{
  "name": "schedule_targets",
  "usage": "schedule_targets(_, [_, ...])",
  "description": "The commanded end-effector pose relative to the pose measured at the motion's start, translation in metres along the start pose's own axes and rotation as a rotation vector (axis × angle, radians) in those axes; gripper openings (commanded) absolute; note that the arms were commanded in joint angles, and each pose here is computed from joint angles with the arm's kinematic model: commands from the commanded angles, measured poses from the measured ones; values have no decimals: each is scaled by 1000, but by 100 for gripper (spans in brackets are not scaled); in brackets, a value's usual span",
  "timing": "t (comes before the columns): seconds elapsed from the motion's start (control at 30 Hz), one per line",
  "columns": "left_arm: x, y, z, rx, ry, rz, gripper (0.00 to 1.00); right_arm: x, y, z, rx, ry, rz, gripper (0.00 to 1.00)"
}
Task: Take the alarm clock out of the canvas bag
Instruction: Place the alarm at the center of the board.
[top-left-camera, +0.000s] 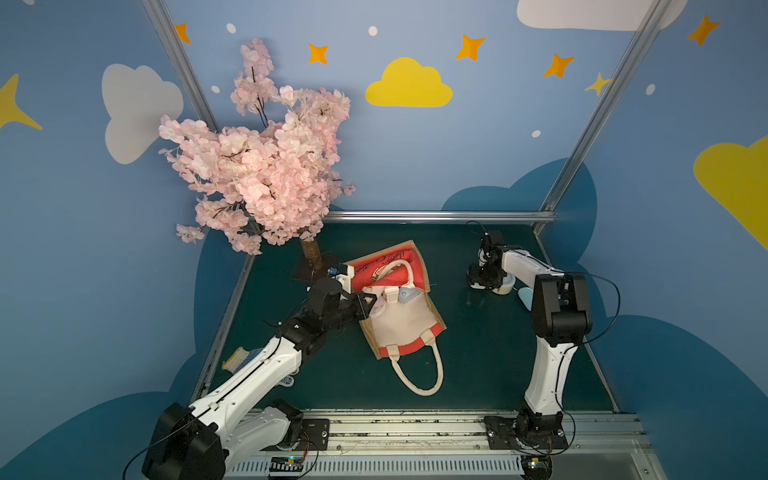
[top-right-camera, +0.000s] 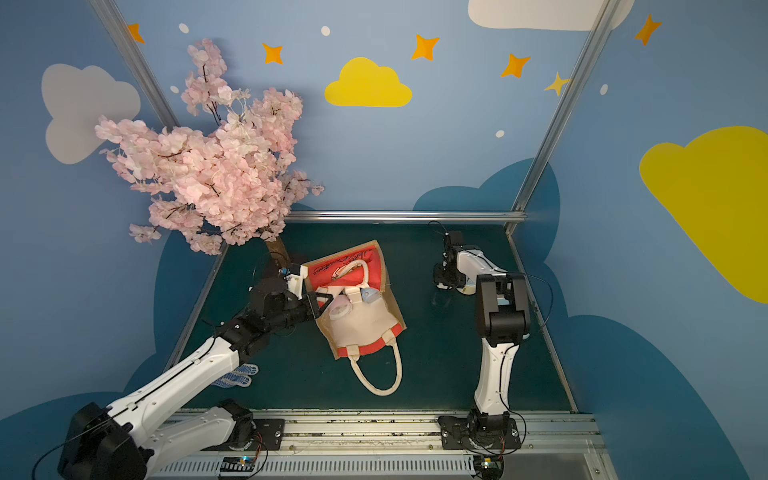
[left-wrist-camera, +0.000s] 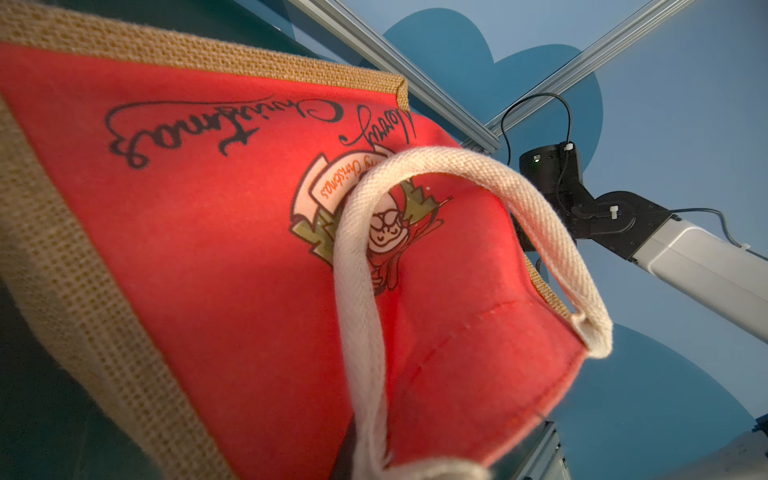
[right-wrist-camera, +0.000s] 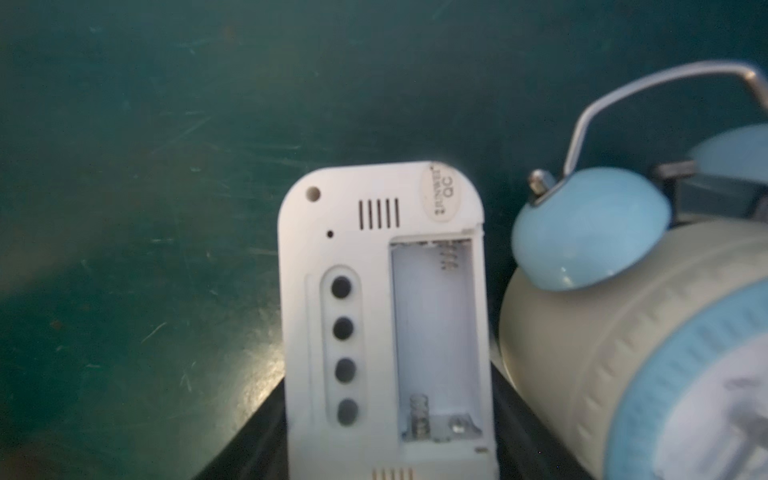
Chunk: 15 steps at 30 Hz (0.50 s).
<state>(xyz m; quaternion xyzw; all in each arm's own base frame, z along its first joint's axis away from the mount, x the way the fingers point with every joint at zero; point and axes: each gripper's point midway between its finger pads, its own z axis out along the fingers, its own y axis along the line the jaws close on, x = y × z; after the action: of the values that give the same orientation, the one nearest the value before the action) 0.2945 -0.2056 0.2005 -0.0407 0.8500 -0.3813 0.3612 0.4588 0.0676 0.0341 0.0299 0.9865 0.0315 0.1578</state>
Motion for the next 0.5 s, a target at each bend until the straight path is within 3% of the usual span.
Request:
schedule_targets(0.0, [-4,7,-4,-27,-24,-1,14,4,-1,-5,-7,7,8,69])
schedule_targets(0.47, [-4,9,-8,-40,-35,-1,22,-7,4,-28,-41,-84,11,75])
